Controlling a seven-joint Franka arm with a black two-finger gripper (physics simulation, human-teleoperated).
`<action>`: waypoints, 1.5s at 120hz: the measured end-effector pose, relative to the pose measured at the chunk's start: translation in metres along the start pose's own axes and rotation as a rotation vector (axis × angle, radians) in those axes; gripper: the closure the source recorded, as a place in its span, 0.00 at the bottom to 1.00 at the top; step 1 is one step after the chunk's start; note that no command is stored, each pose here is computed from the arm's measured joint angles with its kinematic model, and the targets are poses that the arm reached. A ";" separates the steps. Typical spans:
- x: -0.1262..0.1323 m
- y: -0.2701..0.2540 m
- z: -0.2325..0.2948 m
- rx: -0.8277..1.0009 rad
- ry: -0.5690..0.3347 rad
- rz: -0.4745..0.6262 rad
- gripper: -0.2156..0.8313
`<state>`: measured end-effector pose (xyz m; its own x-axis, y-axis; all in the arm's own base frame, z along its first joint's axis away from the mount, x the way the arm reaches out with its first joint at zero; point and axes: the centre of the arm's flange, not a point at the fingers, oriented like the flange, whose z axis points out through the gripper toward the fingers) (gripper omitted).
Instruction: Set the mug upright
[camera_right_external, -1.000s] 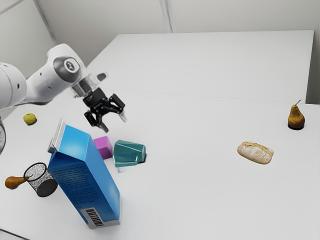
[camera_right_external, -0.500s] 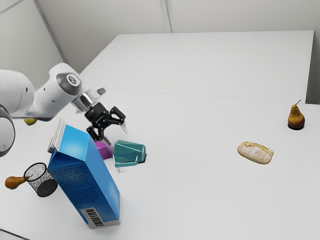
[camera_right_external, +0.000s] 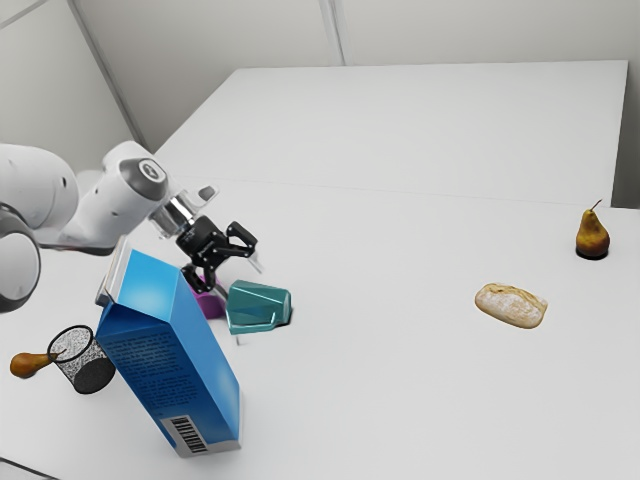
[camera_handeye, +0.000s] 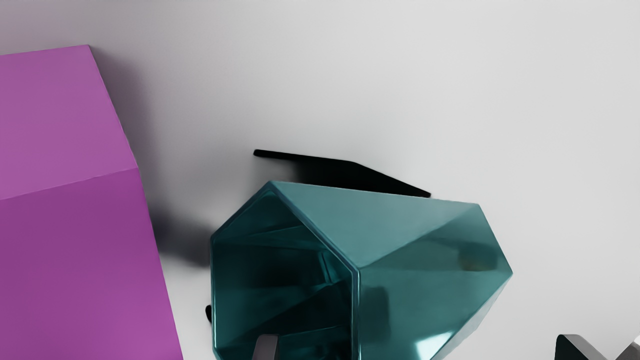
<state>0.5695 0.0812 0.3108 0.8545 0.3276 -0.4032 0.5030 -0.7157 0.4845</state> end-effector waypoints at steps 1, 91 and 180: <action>0.000 0.000 0.000 -0.001 0.001 -0.001 0.21; 0.014 0.008 0.011 -0.047 0.032 -0.007 0.64; -0.002 0.063 0.011 -0.016 0.075 0.074 0.94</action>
<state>0.5980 0.0288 0.3341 0.8963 0.3202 -0.3067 0.4398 -0.7300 0.5231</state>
